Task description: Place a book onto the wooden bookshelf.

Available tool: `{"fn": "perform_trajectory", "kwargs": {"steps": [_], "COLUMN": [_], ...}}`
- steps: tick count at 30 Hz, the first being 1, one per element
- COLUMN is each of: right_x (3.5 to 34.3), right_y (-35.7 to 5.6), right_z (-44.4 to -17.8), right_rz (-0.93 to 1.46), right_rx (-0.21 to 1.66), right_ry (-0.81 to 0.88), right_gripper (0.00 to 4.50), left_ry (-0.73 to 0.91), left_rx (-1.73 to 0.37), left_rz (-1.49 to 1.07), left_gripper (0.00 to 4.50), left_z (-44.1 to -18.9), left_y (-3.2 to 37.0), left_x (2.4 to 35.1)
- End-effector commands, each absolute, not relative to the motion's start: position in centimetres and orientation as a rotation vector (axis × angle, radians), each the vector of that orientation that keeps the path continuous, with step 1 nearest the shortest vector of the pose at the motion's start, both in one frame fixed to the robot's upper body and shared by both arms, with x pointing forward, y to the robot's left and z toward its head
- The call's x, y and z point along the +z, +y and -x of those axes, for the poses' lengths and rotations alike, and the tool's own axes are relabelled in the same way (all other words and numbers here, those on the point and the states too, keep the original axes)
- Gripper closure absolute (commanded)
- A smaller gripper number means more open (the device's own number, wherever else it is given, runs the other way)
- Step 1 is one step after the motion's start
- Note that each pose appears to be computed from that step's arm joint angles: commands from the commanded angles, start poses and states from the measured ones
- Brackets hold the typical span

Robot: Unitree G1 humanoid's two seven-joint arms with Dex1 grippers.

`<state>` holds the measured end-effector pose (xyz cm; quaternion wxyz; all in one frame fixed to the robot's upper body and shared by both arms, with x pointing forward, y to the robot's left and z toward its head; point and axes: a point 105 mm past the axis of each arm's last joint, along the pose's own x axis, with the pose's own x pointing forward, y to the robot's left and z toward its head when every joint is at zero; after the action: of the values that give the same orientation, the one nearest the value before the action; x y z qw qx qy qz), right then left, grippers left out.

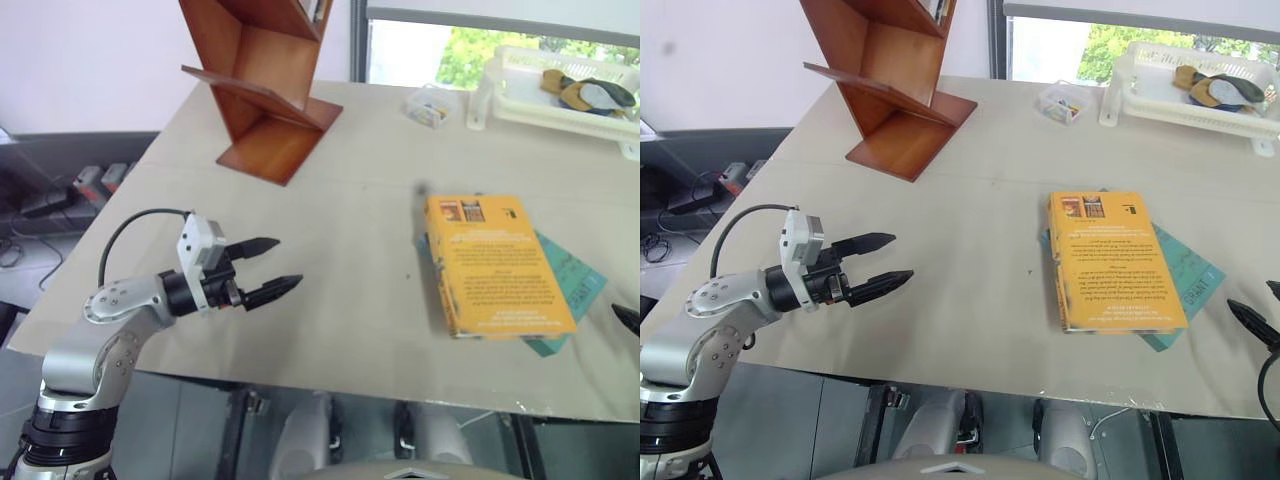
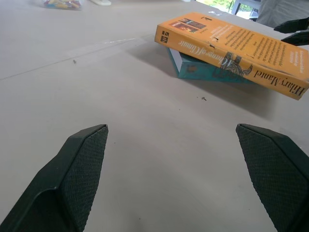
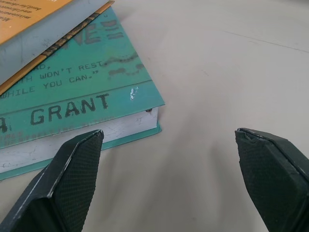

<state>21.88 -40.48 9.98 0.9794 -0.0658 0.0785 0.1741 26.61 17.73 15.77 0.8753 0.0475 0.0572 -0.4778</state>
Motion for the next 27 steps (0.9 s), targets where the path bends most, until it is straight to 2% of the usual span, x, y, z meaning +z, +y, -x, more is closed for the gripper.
{"fn": "perform_trajectory", "kwargs": {"steps": [1,23,27], "right_x": [10.9,10.5,10.7], "right_y": [-40.3,-41.1,-42.0], "right_z": [-22.1,-22.8,-23.5], "right_rz": [0.144,0.206,0.248], "right_rx": [0.372,0.291,0.203], "right_ry": [0.139,0.158,0.15], "right_gripper": [0.0,0.0,0.0], "left_ry": [0.077,0.075,0.07], "left_rx": [-1.009,-0.99,-0.992], "left_rz": [-0.138,-0.148,-0.15], "left_gripper": [0.03,0.03,0.03], "left_z": [-26.2,-26.3,-26.4], "left_y": [17.6,18.1,18.0], "left_x": [17.1,17.3,17.4]}}
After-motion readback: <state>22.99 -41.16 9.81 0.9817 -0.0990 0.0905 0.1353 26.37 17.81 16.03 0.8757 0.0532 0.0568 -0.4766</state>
